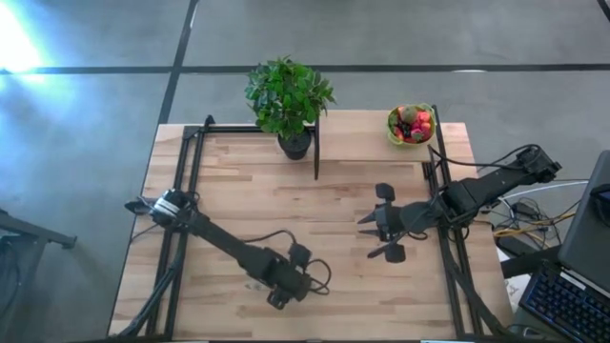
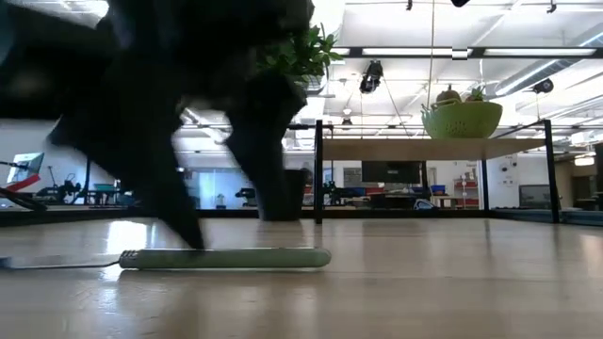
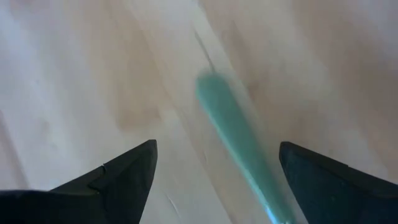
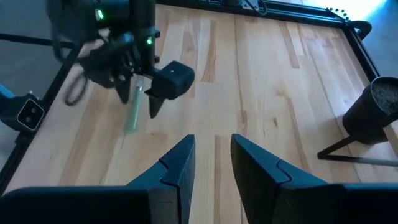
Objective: Pick & Place Fruit
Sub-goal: Put the kitchen knife on the shelf
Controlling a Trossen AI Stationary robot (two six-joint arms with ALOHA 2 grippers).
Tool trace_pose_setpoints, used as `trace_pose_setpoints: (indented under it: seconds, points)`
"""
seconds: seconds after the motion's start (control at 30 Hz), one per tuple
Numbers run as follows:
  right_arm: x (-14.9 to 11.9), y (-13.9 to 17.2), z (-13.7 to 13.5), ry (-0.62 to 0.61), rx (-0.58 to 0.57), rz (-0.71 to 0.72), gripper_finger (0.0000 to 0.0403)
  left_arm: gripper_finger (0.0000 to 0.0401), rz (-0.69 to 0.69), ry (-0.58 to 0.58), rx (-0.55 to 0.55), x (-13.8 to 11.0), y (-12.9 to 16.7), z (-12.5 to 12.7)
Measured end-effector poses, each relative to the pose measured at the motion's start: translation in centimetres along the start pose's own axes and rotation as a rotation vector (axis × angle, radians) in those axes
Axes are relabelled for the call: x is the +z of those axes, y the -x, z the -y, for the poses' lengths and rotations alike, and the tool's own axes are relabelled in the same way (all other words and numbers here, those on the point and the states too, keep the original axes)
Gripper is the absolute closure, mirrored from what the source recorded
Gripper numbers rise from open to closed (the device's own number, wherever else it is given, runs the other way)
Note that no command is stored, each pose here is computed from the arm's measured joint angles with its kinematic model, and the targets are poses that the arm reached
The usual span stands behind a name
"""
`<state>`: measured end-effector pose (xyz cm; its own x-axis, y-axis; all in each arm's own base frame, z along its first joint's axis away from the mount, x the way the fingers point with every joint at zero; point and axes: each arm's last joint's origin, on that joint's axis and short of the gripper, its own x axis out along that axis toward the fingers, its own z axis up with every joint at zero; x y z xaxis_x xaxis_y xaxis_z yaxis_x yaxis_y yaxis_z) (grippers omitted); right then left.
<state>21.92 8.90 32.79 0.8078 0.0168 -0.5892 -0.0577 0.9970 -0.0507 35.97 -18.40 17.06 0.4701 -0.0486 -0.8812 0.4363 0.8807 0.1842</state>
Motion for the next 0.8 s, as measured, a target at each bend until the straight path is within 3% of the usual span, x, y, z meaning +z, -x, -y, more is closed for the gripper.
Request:
trace_pose_setpoints:
  seconds: [0.17,0.43,0.63,0.8]
  points:
    - [-0.1,-0.1,0.0,0.001,0.0,-0.004,0.0318,0.0059,0.044,0.031,-0.031,0.8,1.1,0.0]
    - [-0.1,-0.1,-0.1,0.002,0.008,-0.004,0.0349,0.0059,-0.051,0.294,-0.056,-0.6,0.2,-0.4]
    - [-0.1,-0.1,0.0,0.001,0.008,-0.004,0.0359,0.0059,-0.081,0.359,-0.086,-0.9,0.2,-0.2]
    - [-0.1,-0.1,0.0,0.001,0.009,-0.004,0.0354,0.0059,-0.206,0.41,-0.12,-1.6,1.0,0.2]
